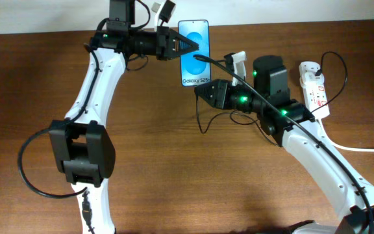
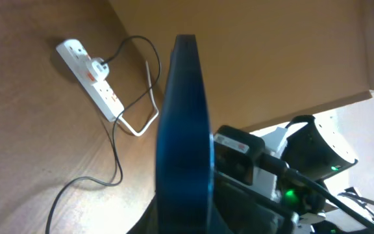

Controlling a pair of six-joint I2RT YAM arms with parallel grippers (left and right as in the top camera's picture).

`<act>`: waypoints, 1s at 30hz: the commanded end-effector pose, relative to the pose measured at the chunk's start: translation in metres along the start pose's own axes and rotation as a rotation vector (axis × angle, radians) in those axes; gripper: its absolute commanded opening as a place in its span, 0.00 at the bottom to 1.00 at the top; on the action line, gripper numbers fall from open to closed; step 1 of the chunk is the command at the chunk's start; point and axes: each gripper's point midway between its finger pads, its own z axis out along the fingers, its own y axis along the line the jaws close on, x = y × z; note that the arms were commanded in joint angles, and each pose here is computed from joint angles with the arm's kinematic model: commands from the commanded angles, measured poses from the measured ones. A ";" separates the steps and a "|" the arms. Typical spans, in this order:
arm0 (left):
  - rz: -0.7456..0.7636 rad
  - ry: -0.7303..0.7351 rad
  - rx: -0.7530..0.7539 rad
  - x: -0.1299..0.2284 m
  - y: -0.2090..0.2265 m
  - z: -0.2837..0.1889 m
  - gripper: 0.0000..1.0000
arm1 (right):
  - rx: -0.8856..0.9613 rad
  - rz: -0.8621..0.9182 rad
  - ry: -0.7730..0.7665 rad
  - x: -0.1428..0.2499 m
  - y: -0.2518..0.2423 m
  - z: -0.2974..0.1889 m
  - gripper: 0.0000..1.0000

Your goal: Plug charger to phone and switch on socket

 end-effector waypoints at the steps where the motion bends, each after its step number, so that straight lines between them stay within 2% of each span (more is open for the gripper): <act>1: 0.008 0.032 0.051 0.007 -0.012 0.008 0.00 | 0.070 -0.016 -0.073 -0.023 -0.008 -0.011 0.64; 4: 0.012 0.020 0.018 0.005 -0.007 0.008 0.00 | 0.081 -0.005 -0.056 -0.018 -0.011 -0.011 0.73; 9: 0.036 0.015 0.001 0.005 -0.002 0.008 0.00 | 0.095 -0.009 -0.036 -0.013 -0.014 -0.011 0.79; 12: 0.009 0.004 -0.072 0.010 0.018 0.008 0.00 | 0.112 -0.012 -0.017 -0.008 -0.018 -0.011 0.96; 13: -0.002 0.002 -0.101 0.012 0.026 0.007 0.00 | 0.117 -0.014 -0.012 -0.006 -0.020 -0.012 0.99; 26: -0.231 0.021 -0.458 0.069 0.129 -0.005 0.00 | 0.317 0.074 0.034 0.015 -0.059 -0.020 0.99; 30: -0.244 0.044 -0.472 0.084 0.140 -0.006 0.00 | 0.335 0.064 0.054 0.019 -0.062 -0.022 0.99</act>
